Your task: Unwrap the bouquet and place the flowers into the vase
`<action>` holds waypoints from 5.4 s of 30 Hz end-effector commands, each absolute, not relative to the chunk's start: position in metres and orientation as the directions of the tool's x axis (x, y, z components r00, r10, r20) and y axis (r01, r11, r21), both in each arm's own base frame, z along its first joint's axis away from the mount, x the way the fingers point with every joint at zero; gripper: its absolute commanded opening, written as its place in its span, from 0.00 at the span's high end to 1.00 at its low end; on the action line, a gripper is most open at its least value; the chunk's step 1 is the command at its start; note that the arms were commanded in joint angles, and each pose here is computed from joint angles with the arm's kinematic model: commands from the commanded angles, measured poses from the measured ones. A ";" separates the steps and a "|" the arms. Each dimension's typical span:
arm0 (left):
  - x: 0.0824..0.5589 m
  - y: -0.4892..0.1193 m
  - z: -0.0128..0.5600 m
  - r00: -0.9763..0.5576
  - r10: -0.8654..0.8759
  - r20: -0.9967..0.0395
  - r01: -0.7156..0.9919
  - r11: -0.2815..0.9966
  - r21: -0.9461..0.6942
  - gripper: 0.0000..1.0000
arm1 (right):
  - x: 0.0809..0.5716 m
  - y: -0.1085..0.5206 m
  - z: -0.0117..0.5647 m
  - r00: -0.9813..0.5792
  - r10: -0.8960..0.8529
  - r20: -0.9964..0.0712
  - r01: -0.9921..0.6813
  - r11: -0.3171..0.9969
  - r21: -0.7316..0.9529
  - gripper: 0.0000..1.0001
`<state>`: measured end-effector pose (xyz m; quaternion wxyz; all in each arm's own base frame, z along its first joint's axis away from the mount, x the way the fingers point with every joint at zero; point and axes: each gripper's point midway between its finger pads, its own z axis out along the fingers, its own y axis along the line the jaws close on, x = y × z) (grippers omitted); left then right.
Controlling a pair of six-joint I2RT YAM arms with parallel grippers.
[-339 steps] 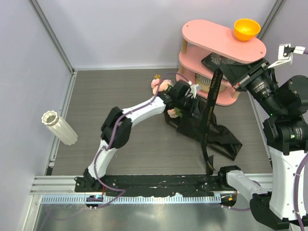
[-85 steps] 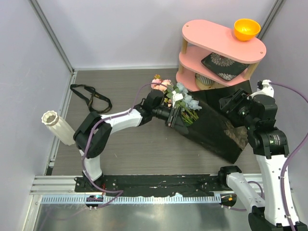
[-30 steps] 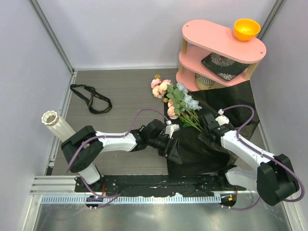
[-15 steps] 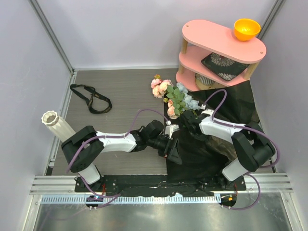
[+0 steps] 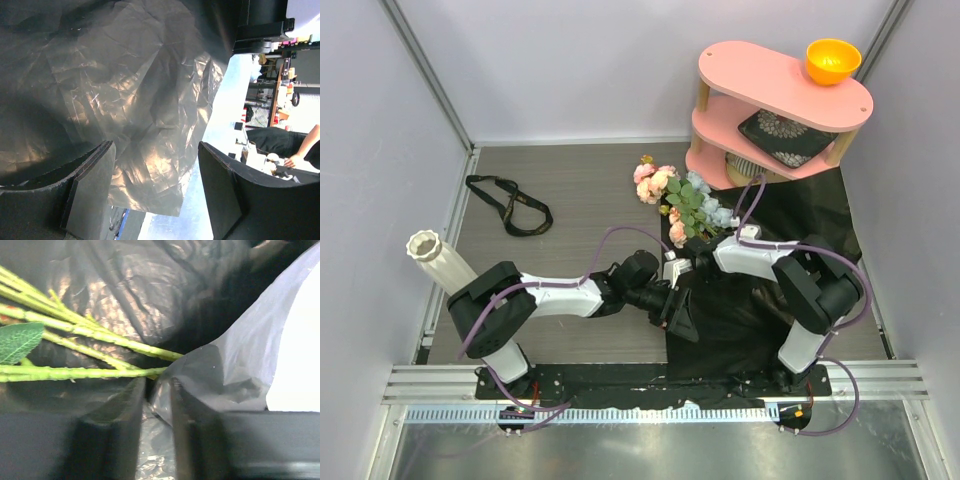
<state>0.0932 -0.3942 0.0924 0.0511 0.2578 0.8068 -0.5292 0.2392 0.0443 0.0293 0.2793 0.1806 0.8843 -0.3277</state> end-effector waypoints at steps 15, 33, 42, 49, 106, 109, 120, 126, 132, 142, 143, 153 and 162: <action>0.092 -0.405 0.112 -0.827 0.374 -0.419 0.516 0.210 -0.831 0.29 | 0.190 -0.045 0.203 -0.011 0.424 -0.906 0.812 0.532 0.239 0.99; 0.096 -0.418 0.130 -0.815 0.417 -0.402 0.512 0.192 -0.837 0.28 | 0.087 -0.142 0.249 0.646 0.546 -0.534 0.475 0.260 0.841 0.45; 0.105 -0.428 0.154 -0.810 0.376 -0.450 0.538 0.172 -0.826 0.27 | 0.150 -0.086 0.328 0.284 0.454 -0.844 0.511 0.673 0.534 0.31; 0.109 -0.428 0.156 -0.824 0.341 -0.451 0.531 0.193 -0.825 0.26 | 0.268 0.050 0.267 -0.338 0.257 -0.905 0.281 0.946 0.164 0.27; 0.144 -0.344 0.205 -0.763 0.004 -0.646 0.593 0.400 -0.698 0.09 | 0.369 0.100 0.075 -0.821 -0.367 -0.437 -0.245 0.918 -0.311 0.62; 0.144 -0.343 0.205 -0.763 0.003 -0.646 0.593 0.401 -0.698 0.09 | 0.370 0.103 0.069 -0.824 -0.375 -0.425 -0.262 0.917 -0.301 0.63; 0.143 -0.342 0.206 -0.760 0.005 -0.650 0.597 0.403 -0.694 0.09 | 0.370 0.116 0.049 -0.822 -0.406 -0.399 -0.312 0.908 -0.279 0.66; 0.143 -0.339 0.207 -0.758 -0.003 -0.652 0.596 0.404 -0.694 0.09 | 0.360 0.124 0.055 -0.809 -0.421 -0.411 -0.336 0.904 -0.265 0.63; 0.142 -0.339 0.205 -0.763 -0.004 -0.646 0.590 0.404 -0.700 0.09 | 0.361 0.117 0.062 -0.797 -0.426 -0.429 -0.307 0.896 -0.320 0.63; 0.144 -0.339 0.207 -0.770 -0.017 -0.638 0.576 0.414 -0.705 0.09 | 0.384 0.107 0.117 -0.694 -0.504 -0.514 -0.186 0.816 -0.548 0.92; 0.145 -0.339 0.207 -0.771 -0.023 -0.636 0.571 0.418 -0.707 0.07 | 0.386 0.106 0.129 -0.675 -0.512 -0.531 -0.162 0.805 -0.571 0.93; 0.163 -0.324 0.230 -0.721 -0.188 -0.666 0.539 0.451 -0.711 0.07 | 0.374 0.151 0.285 -0.275 -0.449 -0.850 -0.052 0.890 -0.453 0.99; 0.177 -0.307 0.313 -0.680 -0.368 -0.634 0.568 0.282 -0.773 0.00 | 0.299 0.236 0.329 -0.148 0.026 -0.989 -0.550 0.829 0.105 0.99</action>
